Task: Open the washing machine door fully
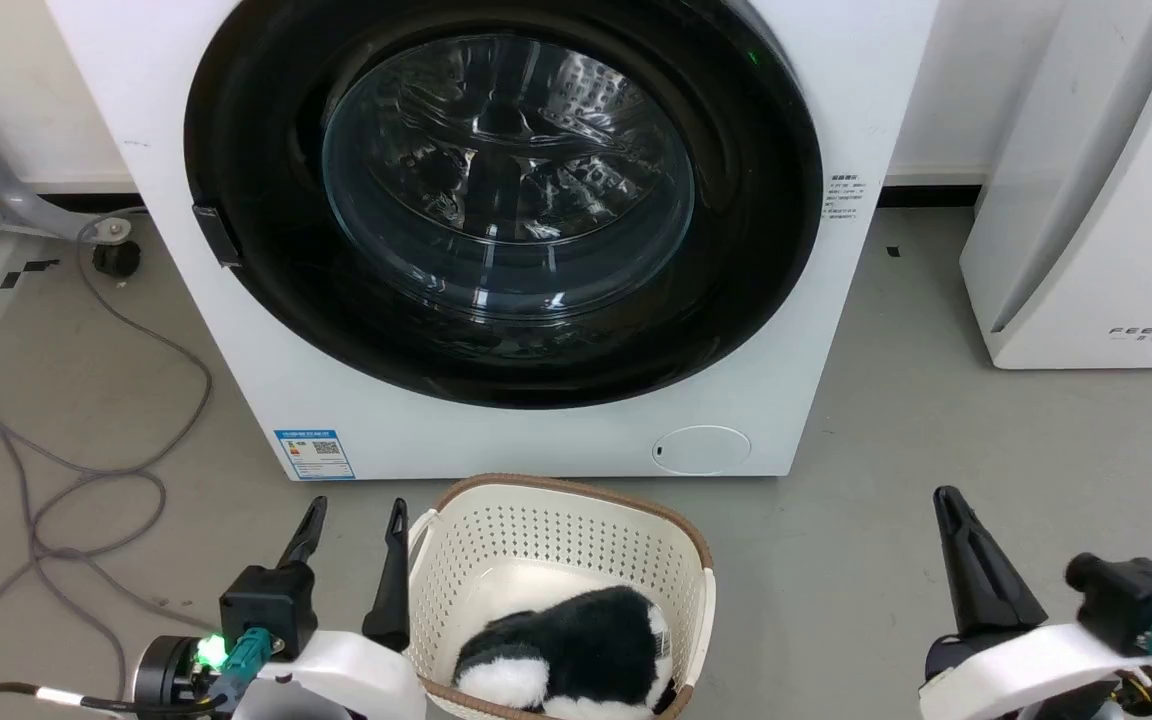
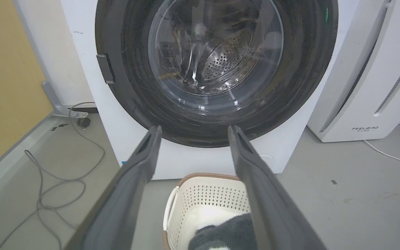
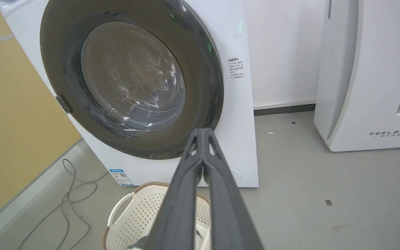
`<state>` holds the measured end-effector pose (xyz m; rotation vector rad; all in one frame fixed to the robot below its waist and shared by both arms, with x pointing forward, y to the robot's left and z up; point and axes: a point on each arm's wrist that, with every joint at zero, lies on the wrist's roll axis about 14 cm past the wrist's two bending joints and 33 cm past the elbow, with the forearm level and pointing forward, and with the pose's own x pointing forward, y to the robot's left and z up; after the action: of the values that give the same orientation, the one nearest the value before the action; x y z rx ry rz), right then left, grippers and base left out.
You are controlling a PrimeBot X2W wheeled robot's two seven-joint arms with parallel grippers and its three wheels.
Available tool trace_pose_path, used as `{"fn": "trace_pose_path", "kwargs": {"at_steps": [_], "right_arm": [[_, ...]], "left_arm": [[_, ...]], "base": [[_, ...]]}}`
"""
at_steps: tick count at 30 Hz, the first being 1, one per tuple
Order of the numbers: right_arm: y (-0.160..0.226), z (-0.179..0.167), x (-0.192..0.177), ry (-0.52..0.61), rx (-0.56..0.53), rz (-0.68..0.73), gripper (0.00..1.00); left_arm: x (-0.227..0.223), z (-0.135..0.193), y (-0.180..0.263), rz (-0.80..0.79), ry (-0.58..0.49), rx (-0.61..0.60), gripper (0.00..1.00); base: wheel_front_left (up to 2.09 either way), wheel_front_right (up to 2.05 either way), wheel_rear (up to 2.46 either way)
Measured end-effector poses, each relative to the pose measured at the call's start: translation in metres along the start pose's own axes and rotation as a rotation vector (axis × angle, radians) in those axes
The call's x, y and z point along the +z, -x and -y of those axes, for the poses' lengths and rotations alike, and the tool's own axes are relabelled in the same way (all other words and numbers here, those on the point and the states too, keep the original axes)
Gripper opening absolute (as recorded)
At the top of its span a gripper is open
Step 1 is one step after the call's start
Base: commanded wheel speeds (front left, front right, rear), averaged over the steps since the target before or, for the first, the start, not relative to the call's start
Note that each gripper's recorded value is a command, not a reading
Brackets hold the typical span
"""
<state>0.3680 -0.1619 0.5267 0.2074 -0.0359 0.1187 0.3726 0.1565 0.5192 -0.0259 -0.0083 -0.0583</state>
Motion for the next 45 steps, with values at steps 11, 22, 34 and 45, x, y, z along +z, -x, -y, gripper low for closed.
{"fn": "trace_pose_path", "kwargs": {"at_steps": [11, 22, 34, 45], "right_arm": [[-0.004, 0.014, 0.015, -0.283, -0.045, 0.086, 0.00], [-0.028, 0.029, 0.036, -0.457, -0.076, 0.179, 0.00], [-0.078, 0.051, 0.065, -0.595, -0.081, 0.242, 0.00], [-0.143, 0.064, 0.093, -0.642, -0.061, 0.211, 0.00]], "left_arm": [[0.004, 0.008, -0.004, 0.026, 0.020, -0.024, 1.00], [0.005, 0.012, -0.012, 0.040, 0.041, -0.032, 1.00], [0.004, 0.016, -0.020, 0.051, 0.053, -0.042, 1.00], [0.005, 0.021, -0.036, 0.074, 0.080, -0.056, 1.00]], "base": [[0.00, 0.00, 0.00], [0.00, 0.00, 0.00], [0.00, 0.00, 0.00], [0.00, 0.00, 0.00]]}}
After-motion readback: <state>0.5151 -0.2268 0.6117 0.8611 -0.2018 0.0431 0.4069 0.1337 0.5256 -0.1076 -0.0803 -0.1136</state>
